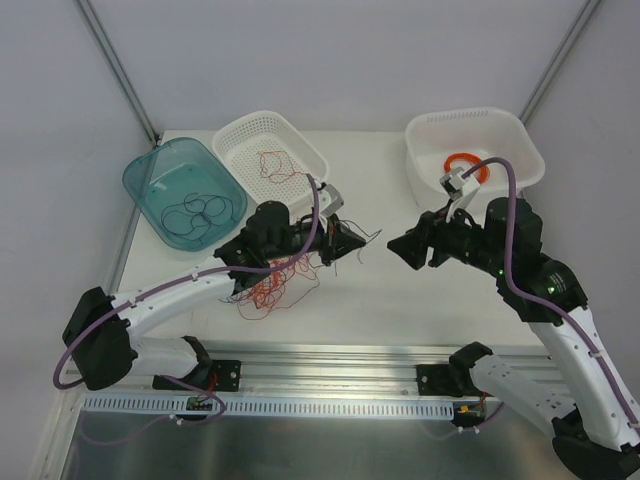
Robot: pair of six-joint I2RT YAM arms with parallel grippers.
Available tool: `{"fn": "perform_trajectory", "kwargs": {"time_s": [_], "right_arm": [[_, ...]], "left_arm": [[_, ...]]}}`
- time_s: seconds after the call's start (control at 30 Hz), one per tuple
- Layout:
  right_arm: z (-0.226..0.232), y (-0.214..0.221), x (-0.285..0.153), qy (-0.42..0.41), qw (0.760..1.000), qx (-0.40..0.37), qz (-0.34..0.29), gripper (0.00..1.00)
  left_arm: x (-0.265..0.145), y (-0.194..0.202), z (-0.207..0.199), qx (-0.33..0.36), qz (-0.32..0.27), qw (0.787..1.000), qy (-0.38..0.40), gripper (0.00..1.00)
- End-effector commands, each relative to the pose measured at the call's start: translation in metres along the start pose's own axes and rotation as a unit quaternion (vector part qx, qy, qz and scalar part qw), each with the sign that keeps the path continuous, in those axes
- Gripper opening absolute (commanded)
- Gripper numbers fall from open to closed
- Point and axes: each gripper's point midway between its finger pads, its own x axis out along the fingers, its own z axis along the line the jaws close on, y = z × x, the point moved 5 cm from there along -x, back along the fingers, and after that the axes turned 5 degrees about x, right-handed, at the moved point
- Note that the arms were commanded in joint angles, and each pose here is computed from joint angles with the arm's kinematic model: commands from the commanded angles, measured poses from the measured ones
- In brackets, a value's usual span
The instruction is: Untangle the cables
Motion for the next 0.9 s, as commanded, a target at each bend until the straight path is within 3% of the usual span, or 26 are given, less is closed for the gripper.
{"fn": "perform_trajectory", "kwargs": {"time_s": [0.0,0.07,0.27,0.6,0.8,0.87], "right_arm": [[-0.004,0.007,-0.006,0.01,1.0,-0.024,-0.001,0.67],[-0.007,0.011,-0.006,0.016,1.0,-0.027,0.002,0.78],[-0.011,0.016,-0.01,0.025,0.999,-0.033,0.002,0.96],[-0.018,0.026,-0.012,0.043,0.998,-0.032,0.017,1.0],[-0.021,0.03,-0.011,0.052,0.998,-0.032,0.026,1.0],[-0.022,0.03,-0.01,0.054,0.998,-0.031,0.029,1.0]], "left_arm": [[-0.02,-0.03,0.018,0.024,-0.012,0.998,-0.06,0.0],[-0.03,-0.043,0.032,0.033,-0.012,0.995,-0.092,0.0],[-0.076,-0.075,0.084,0.051,-0.013,0.977,-0.205,0.0],[-0.164,-0.104,0.177,0.074,-0.002,0.913,-0.401,0.0],[-0.215,-0.082,0.246,0.013,0.037,0.864,-0.502,0.0],[-0.234,-0.081,0.263,-0.019,0.026,0.85,-0.526,0.0]]}}
